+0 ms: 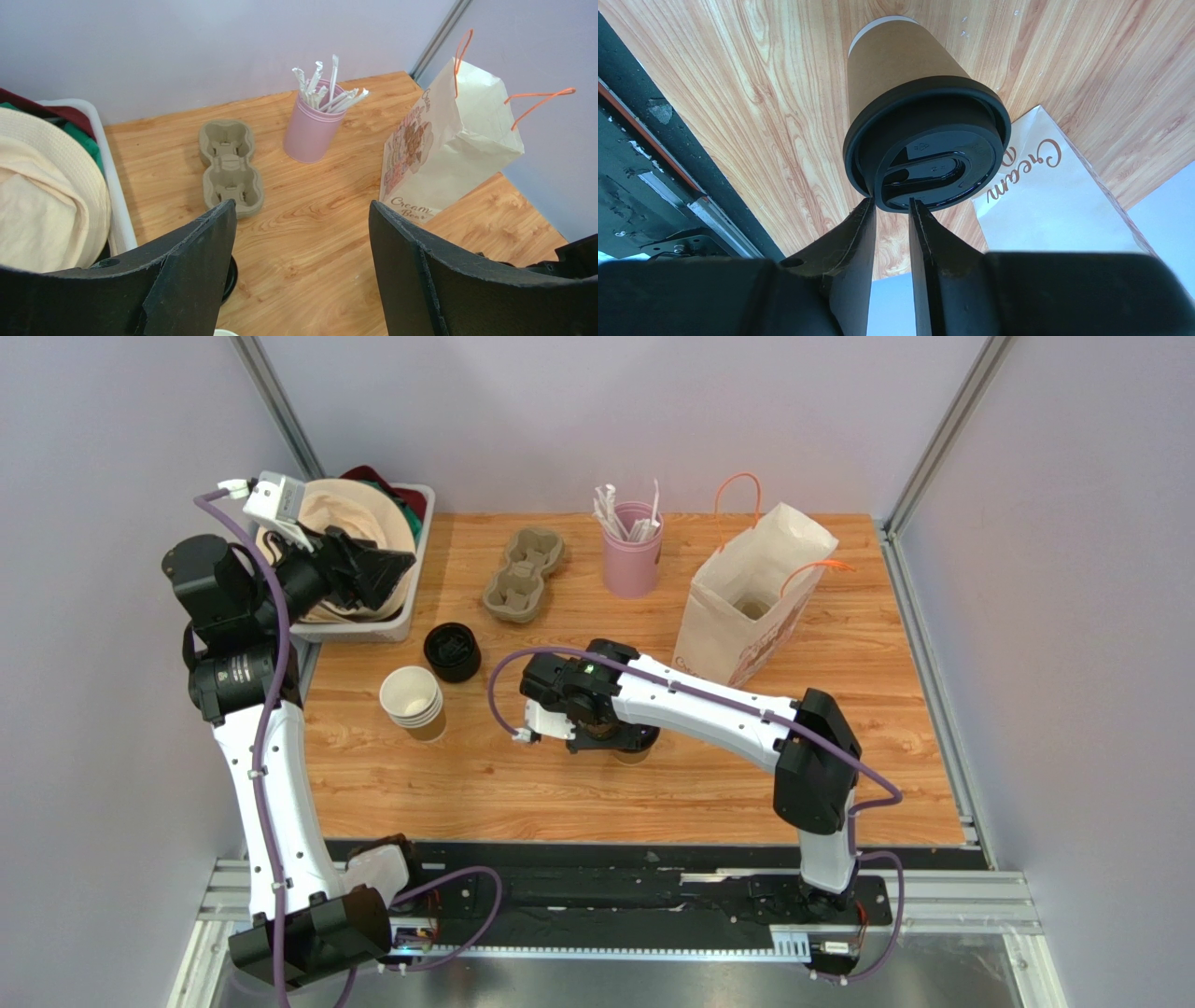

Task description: Pack the takeout coffee

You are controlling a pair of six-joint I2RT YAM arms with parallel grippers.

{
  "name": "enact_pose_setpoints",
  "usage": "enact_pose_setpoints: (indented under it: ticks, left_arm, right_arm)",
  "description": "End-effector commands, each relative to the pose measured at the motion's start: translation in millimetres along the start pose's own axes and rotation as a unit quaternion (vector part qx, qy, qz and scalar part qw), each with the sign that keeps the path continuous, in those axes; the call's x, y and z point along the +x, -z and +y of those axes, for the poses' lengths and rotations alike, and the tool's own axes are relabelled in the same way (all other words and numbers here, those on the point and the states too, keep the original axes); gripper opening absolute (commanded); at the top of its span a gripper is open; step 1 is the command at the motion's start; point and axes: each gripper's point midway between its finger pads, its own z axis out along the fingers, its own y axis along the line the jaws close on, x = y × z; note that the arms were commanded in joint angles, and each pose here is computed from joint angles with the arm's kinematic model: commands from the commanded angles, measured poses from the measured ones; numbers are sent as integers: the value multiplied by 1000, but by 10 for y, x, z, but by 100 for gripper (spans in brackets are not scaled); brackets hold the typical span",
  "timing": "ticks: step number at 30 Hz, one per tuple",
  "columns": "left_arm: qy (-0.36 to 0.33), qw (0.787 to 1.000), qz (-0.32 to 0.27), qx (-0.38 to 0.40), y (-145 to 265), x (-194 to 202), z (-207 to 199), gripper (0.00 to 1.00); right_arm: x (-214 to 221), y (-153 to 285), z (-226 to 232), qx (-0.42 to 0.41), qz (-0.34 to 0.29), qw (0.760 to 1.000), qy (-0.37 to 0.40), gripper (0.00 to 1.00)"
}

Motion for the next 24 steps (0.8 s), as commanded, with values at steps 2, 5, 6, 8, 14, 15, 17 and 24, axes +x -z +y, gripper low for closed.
enact_pose_setpoints:
  ticks: [2,5,6,8,14,15,17,24]
  left_arm:
    - [-9,1000,-12,6,43,-57,-60,78]
    - [-8,1000,-11,5,41,-50,-49,78]
    - [-8,1000,-12,6,40,-57,-56,78]
    - [-7,1000,-11,7,32,-46,-44,78]
    - [1,1000,-7,30,15,-16,-104,92]
    - [3,999,-7,35,13,-6,-117,94]
    - [4,999,-4,44,-10,11,-156,97]
    - [-28,996,50,68,-249,244,-471,98]
  right_arm:
    - [86,111,-62,7,14,1000,-8,28]
    - [82,203,-95,10,0,1000,-14,29]
    - [85,259,-105,10,-6,1000,-17,29]
    - [63,495,-182,17,-47,998,-32,30]
    - [179,1180,-359,30,-172,981,-82,54]
    - [189,1237,-391,33,-188,977,-92,57]
    - [290,1344,-430,37,-218,968,-116,67]
    - [561,1450,-703,46,-317,918,-234,76]
